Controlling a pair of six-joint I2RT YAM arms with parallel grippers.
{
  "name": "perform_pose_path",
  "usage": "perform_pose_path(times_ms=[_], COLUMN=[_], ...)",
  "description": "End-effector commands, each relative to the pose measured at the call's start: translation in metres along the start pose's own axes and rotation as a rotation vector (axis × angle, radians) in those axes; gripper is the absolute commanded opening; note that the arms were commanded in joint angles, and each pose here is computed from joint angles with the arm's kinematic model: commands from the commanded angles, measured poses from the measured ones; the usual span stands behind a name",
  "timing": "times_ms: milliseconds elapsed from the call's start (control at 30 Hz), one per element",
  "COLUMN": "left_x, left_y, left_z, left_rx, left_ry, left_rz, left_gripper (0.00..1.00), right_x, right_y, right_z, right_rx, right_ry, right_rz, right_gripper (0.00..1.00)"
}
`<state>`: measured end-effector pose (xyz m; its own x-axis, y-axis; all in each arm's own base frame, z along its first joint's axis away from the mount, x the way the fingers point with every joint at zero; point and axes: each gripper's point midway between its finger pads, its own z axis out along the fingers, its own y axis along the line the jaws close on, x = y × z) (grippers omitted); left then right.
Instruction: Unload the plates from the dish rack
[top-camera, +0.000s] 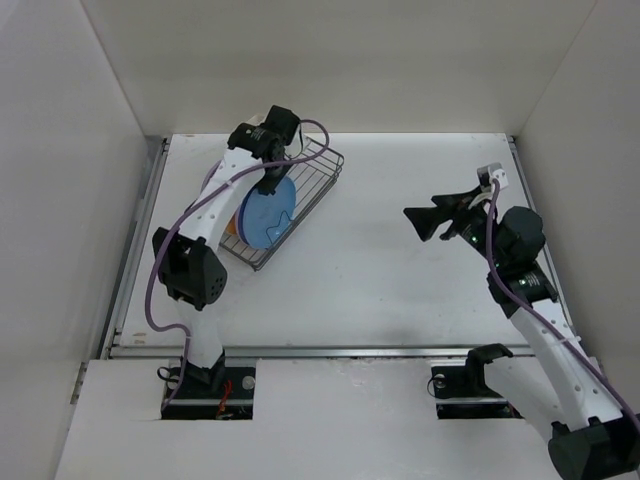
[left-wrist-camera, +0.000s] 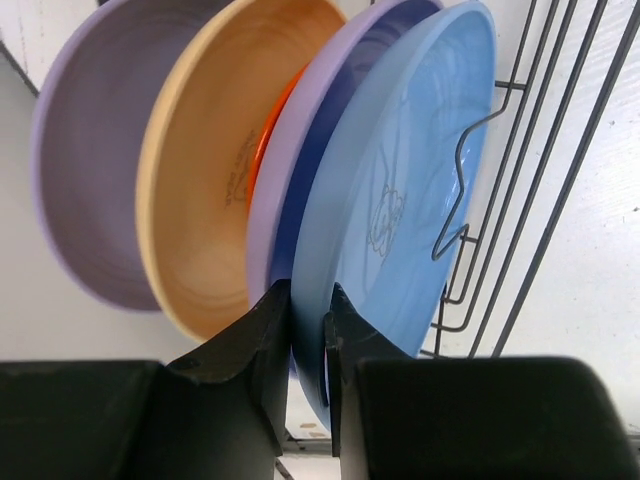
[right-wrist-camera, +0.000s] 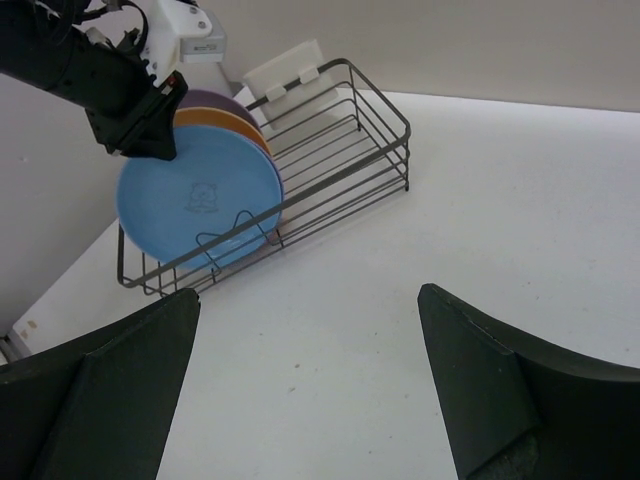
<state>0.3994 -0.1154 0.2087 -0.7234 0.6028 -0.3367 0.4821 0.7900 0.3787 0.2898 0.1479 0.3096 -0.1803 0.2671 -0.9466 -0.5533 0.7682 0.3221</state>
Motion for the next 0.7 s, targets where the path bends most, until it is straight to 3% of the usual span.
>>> perform_pose_path(times_ms=[0, 167, 400, 500, 533, 667], left_x=[-0.013, -0.025, -0.032, -0.028, -0.031, -0.022], left_y=[0.029, 0.049, 0.022, -0.006, -0.028, -0.107], left_z=[-0.074, -0.117, -0.162, -0.175, -0.18, -0.151], left_rx=[-0.071, -0.13, 0.078, 0.238, 0.367, 0.65], left_ry=[-0.172, -0.315, -0.477, -0.509, -0.529, -0.355], left_rz=[-0.147, -0.198, -0.191, -0.161, -0.129, -0.004], left_gripper=[0.0, 0.0, 0.0, 0.0, 0.0, 0.0], right_x=[-0.04, -0.05, -0.062, -0.063, -0.069, -0.071], right_y=[0.017, 0.023, 0.039, 0.042, 0.046, 0.029], right_z=[-0.007, -0.01, -0.019, -0.022, -0.026, -0.031], right_rx=[-0.036, -0.044, -0.084, -0.077, -0.081, 0.042], right_ry=[-0.079, -0.073, -0.078, -0.057, -0.067, -0.065], right_rz=[-0.05, -0.049, -0.015, 0.006, 0.011, 0.046], right_gripper=[0.96, 0.96, 0.96, 0.96, 0.96, 0.96])
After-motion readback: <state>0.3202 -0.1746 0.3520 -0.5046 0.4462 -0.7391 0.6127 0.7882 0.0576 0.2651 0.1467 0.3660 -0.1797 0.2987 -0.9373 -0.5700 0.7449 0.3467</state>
